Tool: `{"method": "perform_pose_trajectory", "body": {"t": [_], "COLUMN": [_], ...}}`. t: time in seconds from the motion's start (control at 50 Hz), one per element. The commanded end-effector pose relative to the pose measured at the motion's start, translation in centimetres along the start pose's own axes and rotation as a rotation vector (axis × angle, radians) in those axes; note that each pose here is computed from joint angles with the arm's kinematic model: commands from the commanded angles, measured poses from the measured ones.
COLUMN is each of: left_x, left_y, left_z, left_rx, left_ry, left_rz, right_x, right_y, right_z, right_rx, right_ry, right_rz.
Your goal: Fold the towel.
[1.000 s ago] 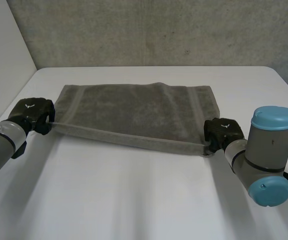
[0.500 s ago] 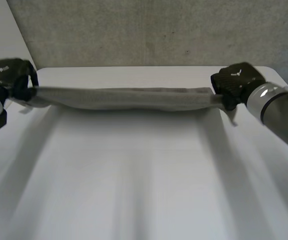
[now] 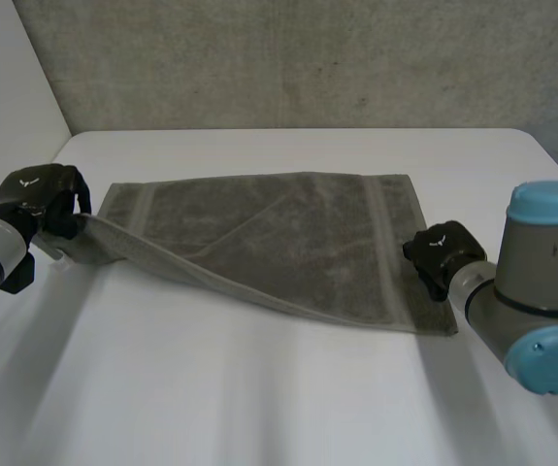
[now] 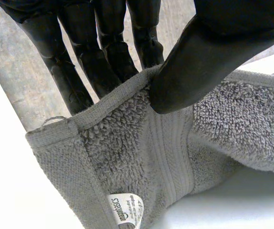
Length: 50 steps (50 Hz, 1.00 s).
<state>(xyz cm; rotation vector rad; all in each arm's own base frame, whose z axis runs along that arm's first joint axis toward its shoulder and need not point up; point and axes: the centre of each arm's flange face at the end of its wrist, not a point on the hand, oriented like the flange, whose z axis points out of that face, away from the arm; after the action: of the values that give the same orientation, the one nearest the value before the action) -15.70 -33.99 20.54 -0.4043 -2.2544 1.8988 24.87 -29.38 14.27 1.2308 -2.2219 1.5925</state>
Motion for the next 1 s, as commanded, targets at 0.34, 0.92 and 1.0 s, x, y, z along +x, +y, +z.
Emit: {"method": "perform_pose_trajectory", "body": {"t": [0.34,0.92,1.0], "left_x": [0.7,0.7,0.8], "left_y": [1.4,1.7,1.8], "left_z": [-0.3,-0.2,-0.2], "left_rx": [-0.043,-0.053,-0.056], "left_ry": [0.017,0.020,0.022], "left_rz": [0.017,0.023,0.022], "right_x": [0.3,0.1,-0.1], "right_y": [1.2,4.2,4.4], "right_z": [-2.2,-1.3,-1.0], "right_rx": [-0.020,0.055,0.049], "right_ry": [-0.020,-0.074,-0.079], "right_rz": [0.067,0.107,0.107]}}
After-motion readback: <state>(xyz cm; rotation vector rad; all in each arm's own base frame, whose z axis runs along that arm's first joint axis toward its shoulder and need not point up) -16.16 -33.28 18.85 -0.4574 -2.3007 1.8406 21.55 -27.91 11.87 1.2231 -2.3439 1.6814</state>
